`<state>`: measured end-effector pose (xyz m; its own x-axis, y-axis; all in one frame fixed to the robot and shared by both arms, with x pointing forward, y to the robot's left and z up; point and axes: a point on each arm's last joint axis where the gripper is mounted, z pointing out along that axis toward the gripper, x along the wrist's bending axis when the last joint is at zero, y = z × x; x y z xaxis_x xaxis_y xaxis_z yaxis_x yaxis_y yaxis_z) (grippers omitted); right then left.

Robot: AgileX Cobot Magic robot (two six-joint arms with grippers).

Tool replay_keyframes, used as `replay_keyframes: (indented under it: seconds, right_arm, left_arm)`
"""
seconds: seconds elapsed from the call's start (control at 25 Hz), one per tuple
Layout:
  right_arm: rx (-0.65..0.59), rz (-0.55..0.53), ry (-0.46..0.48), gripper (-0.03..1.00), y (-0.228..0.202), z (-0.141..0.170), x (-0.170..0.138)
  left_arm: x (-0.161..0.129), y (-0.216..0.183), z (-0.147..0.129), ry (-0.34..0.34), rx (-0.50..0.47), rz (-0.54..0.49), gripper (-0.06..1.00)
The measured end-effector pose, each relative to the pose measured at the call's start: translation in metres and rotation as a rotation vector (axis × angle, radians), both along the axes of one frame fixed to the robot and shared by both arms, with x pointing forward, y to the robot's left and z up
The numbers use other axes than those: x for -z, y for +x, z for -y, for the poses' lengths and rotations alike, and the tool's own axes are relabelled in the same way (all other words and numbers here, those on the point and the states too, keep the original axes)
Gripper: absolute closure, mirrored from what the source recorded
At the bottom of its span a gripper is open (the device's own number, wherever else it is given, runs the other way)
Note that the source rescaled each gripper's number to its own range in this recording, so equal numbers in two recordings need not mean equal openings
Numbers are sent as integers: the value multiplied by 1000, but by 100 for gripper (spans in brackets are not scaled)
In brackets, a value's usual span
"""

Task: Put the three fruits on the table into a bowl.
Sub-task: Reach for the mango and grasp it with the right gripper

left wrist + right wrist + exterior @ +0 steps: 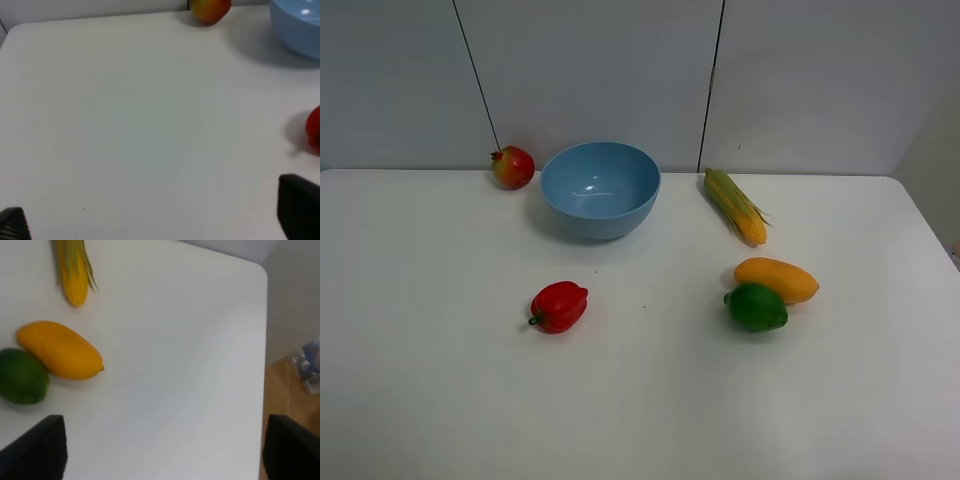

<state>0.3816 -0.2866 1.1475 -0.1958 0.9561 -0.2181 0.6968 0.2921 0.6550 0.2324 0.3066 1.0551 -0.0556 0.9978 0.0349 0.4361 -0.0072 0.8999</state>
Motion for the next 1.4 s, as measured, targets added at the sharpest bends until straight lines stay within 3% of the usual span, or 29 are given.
replay_keyframes:
  seconds: [0.16,0.48,0.88,1.4]
  right_arm:
    - [-97,-168,-96,57,72,-16,24]
    - [-153,-387,-46,57,169,-43,104]
    - [-261,-542,-54,57,195,-67,169]
    - [-317,-585,-65,57,205,-72,203]
  left_arm:
    - [0,0,0,0,0,0,-6]
    - [0,0,0,0,0,0,-6]
    - [0,0,0,0,0,0,-6]
    - [0,0,0,0,0,0,-6]
